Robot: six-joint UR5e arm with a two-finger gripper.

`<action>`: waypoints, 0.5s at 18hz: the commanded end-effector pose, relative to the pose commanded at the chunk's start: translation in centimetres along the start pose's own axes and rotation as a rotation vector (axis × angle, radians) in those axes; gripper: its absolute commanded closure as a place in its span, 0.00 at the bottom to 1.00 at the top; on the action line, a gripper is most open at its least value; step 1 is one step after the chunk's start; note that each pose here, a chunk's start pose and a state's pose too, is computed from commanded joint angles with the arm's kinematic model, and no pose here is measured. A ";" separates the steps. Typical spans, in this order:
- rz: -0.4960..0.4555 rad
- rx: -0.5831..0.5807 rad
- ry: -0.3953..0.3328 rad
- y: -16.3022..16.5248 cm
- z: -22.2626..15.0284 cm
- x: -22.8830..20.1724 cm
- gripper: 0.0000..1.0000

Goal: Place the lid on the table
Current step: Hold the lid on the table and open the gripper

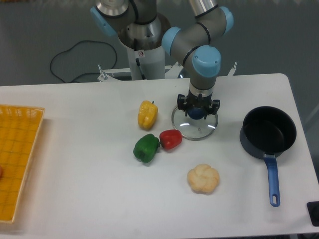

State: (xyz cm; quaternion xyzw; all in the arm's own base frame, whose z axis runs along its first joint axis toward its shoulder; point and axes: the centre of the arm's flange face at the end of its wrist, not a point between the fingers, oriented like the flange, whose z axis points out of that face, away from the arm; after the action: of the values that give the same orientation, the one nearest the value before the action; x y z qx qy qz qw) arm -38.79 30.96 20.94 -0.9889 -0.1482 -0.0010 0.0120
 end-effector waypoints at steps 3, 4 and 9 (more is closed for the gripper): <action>0.000 -0.001 0.001 0.0 0.0 0.0 0.36; 0.001 -0.001 0.001 0.0 0.0 0.0 0.36; 0.003 -0.003 0.001 -0.1 0.1 0.1 0.36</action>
State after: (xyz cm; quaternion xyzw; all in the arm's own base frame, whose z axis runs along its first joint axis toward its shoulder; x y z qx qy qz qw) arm -38.71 31.07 20.79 -0.9891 -0.1467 -0.0019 0.0105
